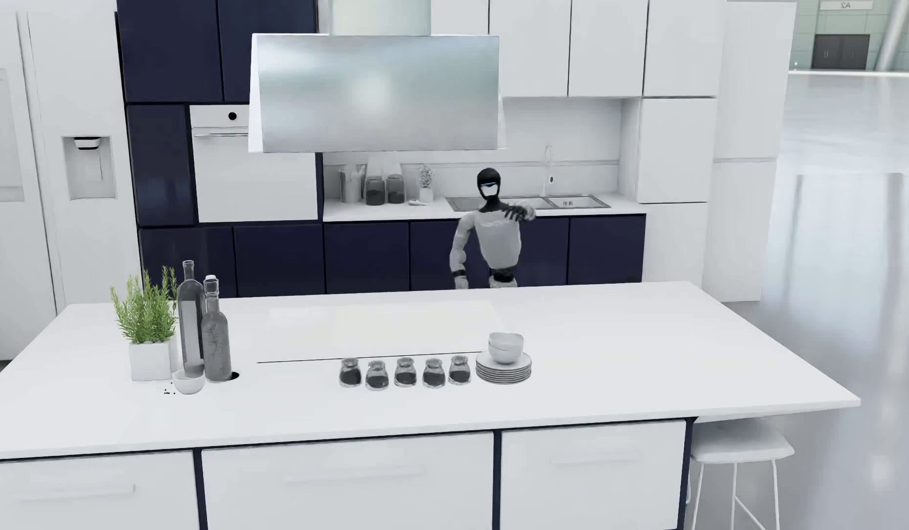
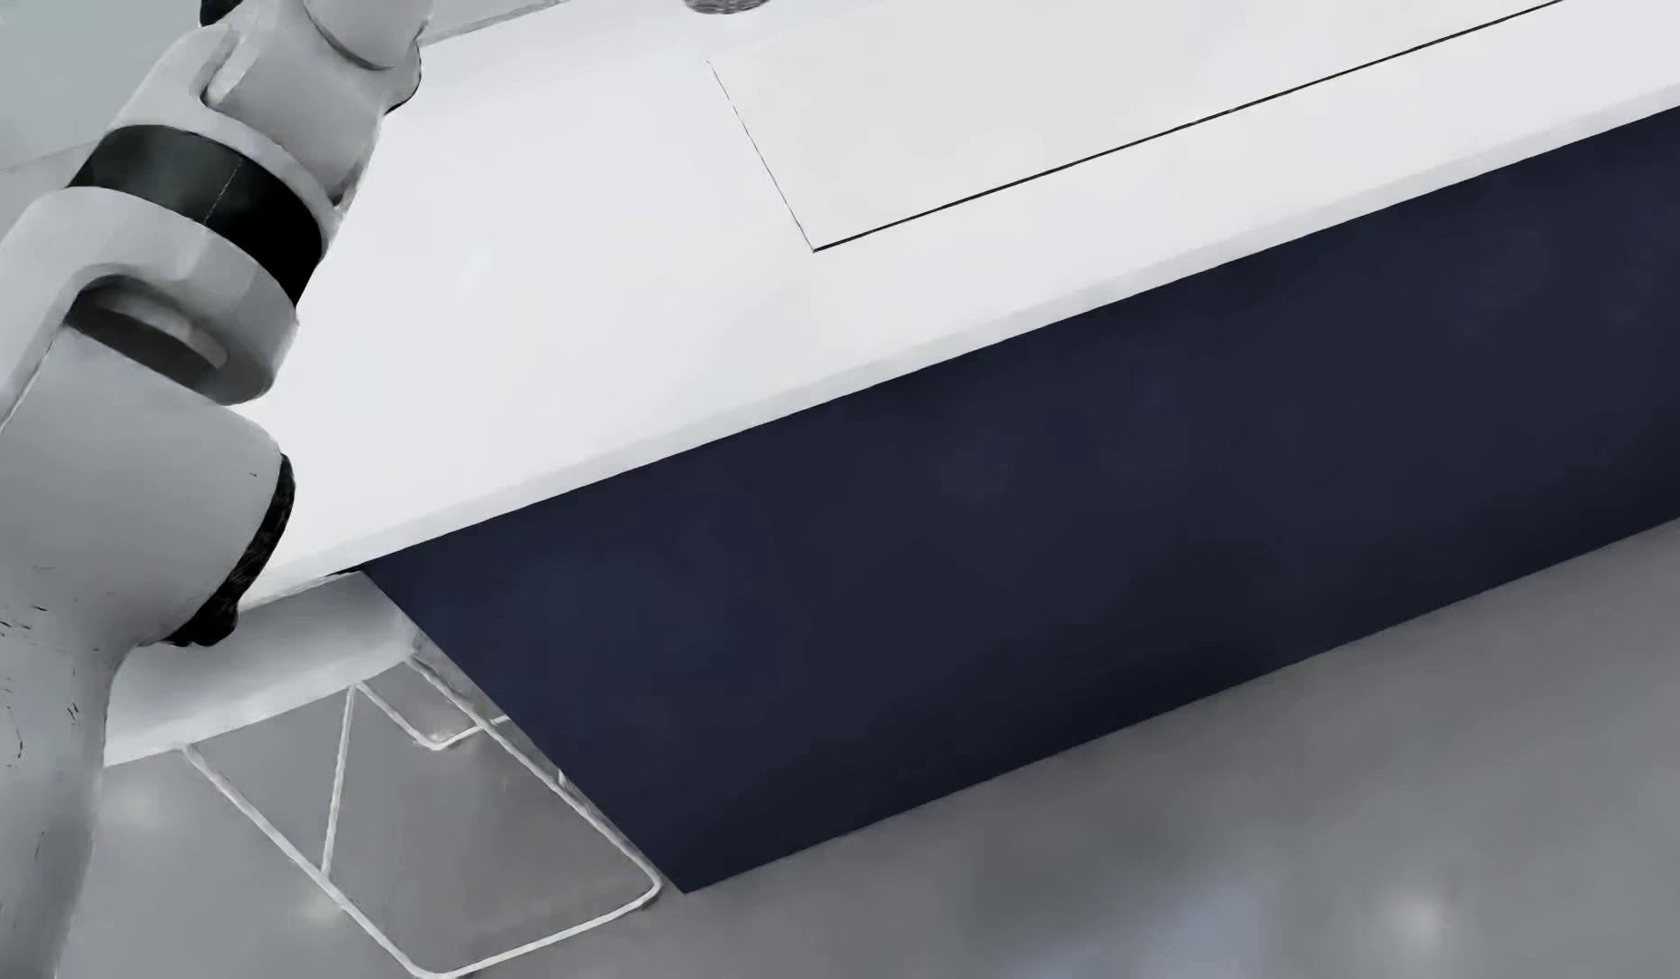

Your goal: Remain stationary

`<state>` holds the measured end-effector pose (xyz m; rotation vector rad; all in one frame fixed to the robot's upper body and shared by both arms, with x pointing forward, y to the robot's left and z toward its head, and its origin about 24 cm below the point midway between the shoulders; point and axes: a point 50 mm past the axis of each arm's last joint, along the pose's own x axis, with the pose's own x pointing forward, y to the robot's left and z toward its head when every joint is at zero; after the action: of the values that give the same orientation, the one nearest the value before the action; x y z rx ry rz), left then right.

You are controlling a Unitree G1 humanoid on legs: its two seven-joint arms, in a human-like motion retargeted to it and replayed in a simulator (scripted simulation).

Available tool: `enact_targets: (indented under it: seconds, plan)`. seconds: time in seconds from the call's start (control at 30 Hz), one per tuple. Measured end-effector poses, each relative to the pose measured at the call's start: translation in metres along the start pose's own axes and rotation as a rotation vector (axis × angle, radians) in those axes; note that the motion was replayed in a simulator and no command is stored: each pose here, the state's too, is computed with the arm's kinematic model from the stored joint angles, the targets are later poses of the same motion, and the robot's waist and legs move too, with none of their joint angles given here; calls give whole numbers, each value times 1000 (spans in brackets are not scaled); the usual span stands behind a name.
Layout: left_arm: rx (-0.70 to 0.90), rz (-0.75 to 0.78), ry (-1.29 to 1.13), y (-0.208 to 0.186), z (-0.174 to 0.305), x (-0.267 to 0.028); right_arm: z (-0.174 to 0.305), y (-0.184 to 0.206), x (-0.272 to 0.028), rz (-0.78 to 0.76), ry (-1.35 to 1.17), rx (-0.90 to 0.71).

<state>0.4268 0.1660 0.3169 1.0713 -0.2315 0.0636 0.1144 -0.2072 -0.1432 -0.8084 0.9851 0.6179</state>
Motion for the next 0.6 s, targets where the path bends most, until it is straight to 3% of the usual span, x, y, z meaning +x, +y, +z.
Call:
enact_targets:
  seconds: [0.43, 0.5, 0.6]
  plan:
    - [-37, 10, -20, 2, 6, 0, -2, -3, 0, -2, 7, -18]
    - [-229, 38, -115, 0, 14, -4, 1, 1, 0, 1, -3, 5]
    - [-473, 8, -329, -41, 35, -31, 8, 24, 1, 34, -28, 93]
